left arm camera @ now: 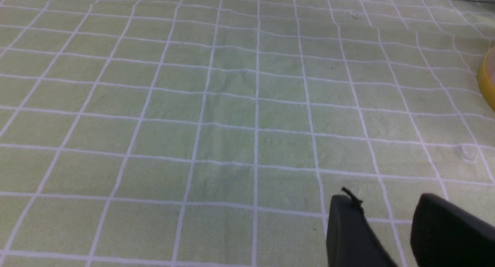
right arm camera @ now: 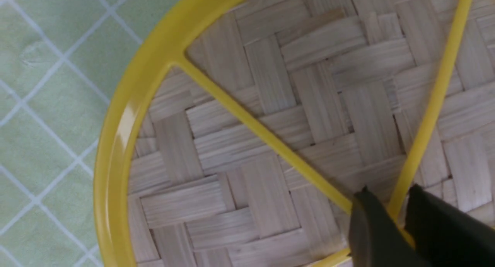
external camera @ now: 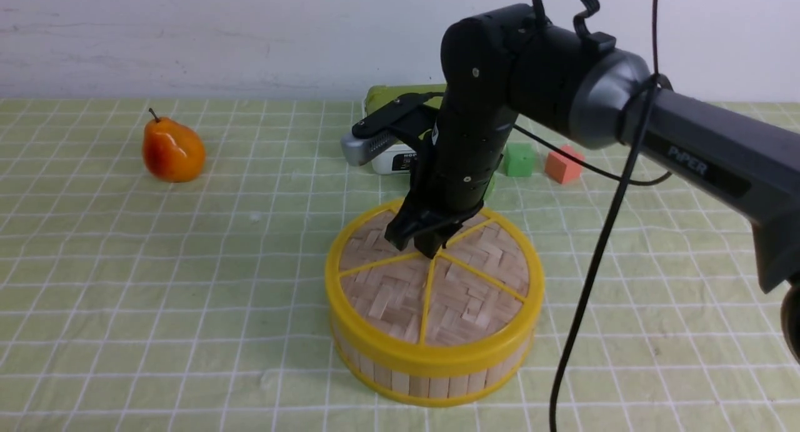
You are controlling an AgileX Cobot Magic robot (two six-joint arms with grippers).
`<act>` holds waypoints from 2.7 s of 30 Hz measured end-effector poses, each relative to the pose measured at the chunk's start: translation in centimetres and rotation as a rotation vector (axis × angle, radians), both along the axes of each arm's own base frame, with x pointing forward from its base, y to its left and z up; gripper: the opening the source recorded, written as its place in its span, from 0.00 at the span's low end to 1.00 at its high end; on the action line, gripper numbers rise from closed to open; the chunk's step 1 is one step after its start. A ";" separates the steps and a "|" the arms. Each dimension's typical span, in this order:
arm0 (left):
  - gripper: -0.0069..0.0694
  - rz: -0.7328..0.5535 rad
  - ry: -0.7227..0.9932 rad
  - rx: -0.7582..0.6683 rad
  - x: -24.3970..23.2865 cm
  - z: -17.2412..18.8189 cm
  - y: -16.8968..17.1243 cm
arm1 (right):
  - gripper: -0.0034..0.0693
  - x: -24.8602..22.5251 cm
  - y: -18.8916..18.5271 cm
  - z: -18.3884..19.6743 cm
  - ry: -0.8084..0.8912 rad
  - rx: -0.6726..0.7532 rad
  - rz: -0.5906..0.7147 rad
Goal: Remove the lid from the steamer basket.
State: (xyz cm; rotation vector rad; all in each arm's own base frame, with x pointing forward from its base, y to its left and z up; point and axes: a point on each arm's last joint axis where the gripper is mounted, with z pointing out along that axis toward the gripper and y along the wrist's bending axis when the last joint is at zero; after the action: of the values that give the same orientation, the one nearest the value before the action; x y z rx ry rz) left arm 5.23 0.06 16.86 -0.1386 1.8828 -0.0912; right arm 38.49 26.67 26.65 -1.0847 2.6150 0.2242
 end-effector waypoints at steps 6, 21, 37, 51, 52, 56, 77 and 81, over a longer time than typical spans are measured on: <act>0.40 0.000 0.000 0.000 0.0 0.0 0.0 | 0.15 -0.1 -0.3 3.4 -0.075 0.020 0.002; 0.40 0.000 0.000 0.000 0.0 0.0 0.0 | 0.15 -3.5 -15.4 15.1 -0.299 0.054 -0.322; 0.40 0.000 0.000 0.000 0.0 0.0 0.0 | 0.15 -1.7 -22.2 -2.6 -0.057 -0.038 -0.590; 0.40 0.000 0.000 0.000 0.0 0.0 0.0 | 0.66 -1.5 -22.0 -2.9 -0.056 0.021 -0.673; 0.40 0.000 0.000 0.000 0.0 0.0 0.0 | 0.68 -1.9 -22.0 -1.9 -0.072 0.031 -0.668; 0.40 0.000 0.000 0.000 0.0 0.0 0.0 | 0.67 -5.0 -22.0 4.0 -0.186 0.111 -0.625; 0.40 0.000 0.000 0.000 0.0 0.0 0.0 | 0.01 -28.2 -24.1 7.9 -0.622 0.370 -0.530; 0.40 0.000 0.000 0.000 0.0 0.0 0.0 | 0.01 -29.0 -24.2 7.6 -0.641 0.380 -0.528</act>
State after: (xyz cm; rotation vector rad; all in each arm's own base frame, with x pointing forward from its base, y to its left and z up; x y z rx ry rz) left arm 5.23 0.06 16.86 -0.1386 1.8828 -0.0912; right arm 9.45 2.44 34.28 -0.2500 2.0566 0.1980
